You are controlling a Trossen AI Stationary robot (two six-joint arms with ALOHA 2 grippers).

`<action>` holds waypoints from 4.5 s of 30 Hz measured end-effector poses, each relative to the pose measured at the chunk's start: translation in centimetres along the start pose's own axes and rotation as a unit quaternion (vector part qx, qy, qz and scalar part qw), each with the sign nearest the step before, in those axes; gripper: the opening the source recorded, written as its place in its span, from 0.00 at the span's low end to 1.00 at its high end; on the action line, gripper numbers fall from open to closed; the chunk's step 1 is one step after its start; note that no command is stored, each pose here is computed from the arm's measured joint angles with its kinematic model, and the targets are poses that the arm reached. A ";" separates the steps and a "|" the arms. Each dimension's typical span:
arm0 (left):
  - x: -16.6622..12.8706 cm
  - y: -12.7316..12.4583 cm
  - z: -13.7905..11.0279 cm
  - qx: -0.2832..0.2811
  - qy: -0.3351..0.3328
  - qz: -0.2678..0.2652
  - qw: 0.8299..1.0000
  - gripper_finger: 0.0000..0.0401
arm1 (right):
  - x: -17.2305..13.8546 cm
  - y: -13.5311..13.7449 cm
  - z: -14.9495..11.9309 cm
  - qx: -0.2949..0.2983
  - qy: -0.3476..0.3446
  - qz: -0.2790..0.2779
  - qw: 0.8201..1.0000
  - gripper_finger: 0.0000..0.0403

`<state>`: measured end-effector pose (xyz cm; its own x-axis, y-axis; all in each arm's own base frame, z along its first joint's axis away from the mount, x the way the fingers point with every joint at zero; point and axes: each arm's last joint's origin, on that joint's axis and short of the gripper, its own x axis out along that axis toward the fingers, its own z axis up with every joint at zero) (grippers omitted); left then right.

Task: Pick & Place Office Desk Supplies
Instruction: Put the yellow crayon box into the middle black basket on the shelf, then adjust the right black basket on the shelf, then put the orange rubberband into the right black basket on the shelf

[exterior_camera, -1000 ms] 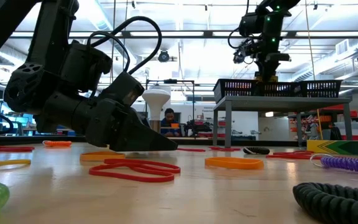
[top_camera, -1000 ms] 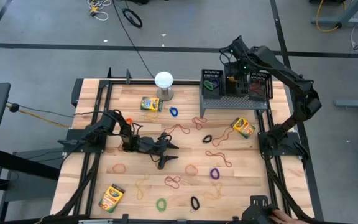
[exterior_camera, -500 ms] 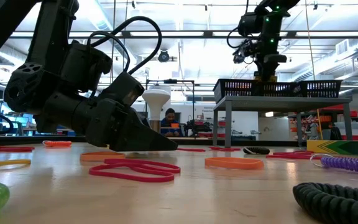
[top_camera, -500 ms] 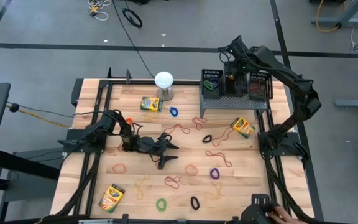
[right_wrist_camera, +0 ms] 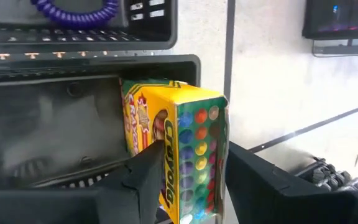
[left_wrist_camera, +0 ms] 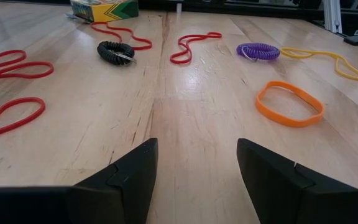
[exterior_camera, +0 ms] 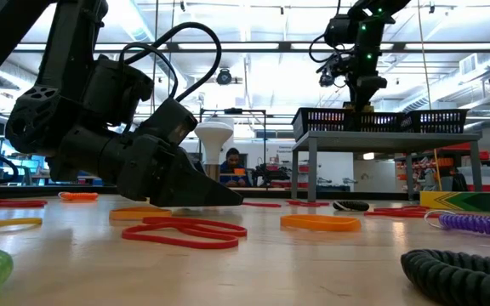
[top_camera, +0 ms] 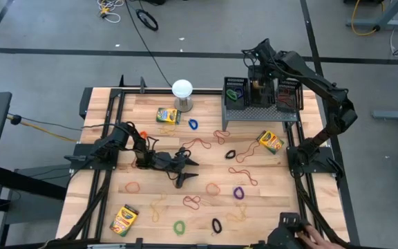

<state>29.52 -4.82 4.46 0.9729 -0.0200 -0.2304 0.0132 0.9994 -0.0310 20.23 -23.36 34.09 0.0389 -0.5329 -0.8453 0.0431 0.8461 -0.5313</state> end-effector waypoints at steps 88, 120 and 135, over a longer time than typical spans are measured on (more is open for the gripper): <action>0.8 0.0 0.3 0.005 0.001 0.023 1.000 0.50 | -5.9 5.8 -6.9 0.473 -0.045 -0.037 0.879 0.01; -4.3 -6.3 8.7 0.010 0.069 0.036 0.997 0.07 | -7.0 30.9 -4.4 0.238 -0.477 0.116 0.838 0.01; -8.4 -10.6 8.5 -0.021 0.241 0.080 0.967 0.22 | -3.3 34.9 -6.7 0.217 -0.571 0.158 0.776 0.01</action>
<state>23.20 -15.04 15.03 0.7405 0.1145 -0.6622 -0.1480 0.9890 0.0055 14.90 8.04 17.91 0.9648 -0.1746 -0.1964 0.1723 0.9846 -0.0293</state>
